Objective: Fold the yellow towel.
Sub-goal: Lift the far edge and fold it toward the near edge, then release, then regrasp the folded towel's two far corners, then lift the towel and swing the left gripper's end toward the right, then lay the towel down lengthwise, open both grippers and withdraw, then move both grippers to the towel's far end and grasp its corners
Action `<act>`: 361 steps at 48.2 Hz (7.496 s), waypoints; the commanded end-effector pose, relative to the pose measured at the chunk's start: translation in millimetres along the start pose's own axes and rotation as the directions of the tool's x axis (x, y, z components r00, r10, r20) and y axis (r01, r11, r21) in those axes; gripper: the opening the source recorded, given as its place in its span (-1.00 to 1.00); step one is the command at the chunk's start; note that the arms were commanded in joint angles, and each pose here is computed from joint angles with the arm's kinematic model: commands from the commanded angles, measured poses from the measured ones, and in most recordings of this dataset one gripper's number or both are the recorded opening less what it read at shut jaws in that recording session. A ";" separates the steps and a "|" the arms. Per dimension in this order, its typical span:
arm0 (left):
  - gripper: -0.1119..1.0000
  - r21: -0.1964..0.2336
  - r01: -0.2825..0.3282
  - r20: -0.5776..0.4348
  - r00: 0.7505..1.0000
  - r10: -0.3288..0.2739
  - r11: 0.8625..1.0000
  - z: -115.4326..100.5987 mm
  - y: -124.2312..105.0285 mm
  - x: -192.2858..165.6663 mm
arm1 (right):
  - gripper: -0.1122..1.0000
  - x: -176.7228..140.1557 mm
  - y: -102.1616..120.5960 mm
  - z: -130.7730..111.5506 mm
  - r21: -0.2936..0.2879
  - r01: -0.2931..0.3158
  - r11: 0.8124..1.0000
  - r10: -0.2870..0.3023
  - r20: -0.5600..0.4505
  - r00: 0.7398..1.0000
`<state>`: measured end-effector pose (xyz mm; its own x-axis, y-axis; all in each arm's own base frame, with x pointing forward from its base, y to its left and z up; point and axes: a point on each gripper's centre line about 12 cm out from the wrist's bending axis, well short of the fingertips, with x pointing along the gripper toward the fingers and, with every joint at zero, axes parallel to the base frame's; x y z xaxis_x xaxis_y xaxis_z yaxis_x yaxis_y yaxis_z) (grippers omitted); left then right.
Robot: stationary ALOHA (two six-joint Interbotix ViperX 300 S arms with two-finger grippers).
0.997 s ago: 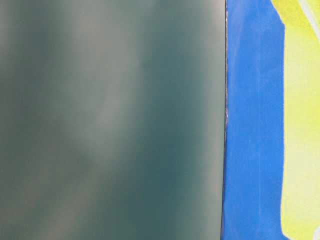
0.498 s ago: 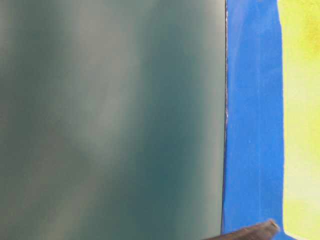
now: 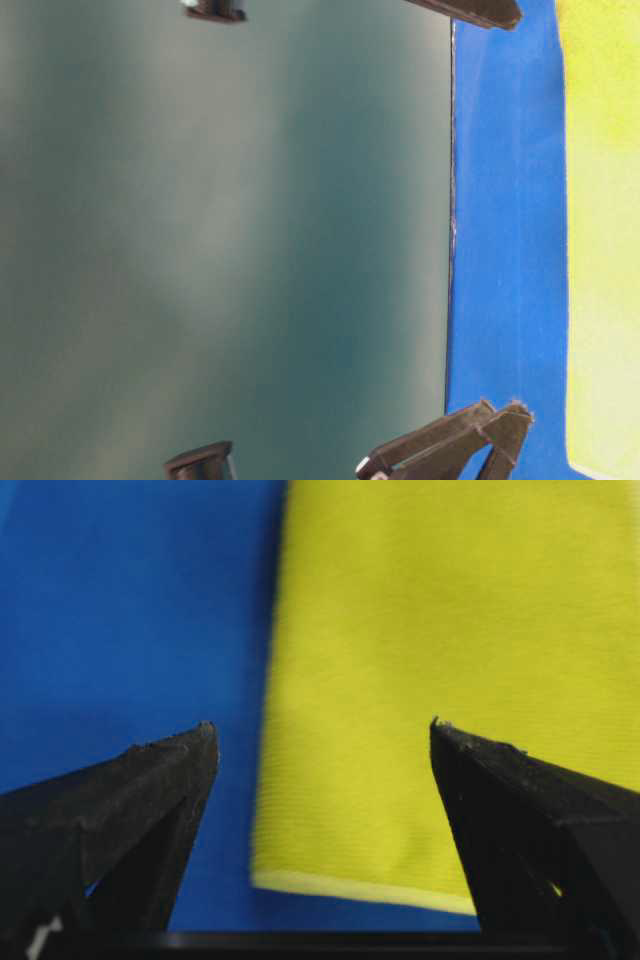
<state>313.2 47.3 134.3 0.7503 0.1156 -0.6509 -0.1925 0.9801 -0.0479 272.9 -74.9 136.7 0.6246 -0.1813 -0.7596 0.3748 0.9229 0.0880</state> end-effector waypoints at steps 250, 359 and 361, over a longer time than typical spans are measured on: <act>-0.73 0.058 0.280 0.217 0.933 -0.286 0.958 36.1 -133.5 75.0 | -0.76 57.7 -68.7 137.0 -0.064 0.150 0.987 -0.132 0.226 0.965; 0.51 0.045 0.044 0.467 0.882 -0.060 0.998 75.9 -14.8 -85.7 | 0.40 -104.8 -11.0 39.3 -0.130 0.026 0.991 0.049 0.541 0.840; 0.51 0.045 0.044 0.467 0.882 -0.060 0.998 75.9 -14.8 -85.7 | 0.39 -104.8 -11.0 39.3 -0.130 0.026 0.991 0.049 0.541 0.840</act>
<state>296.1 33.3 238.2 0.9611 0.1131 -0.2520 -0.1282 0.9908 -0.0443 227.9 -79.7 233.7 0.9035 -0.2938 -0.3121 0.3024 0.9529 -0.0219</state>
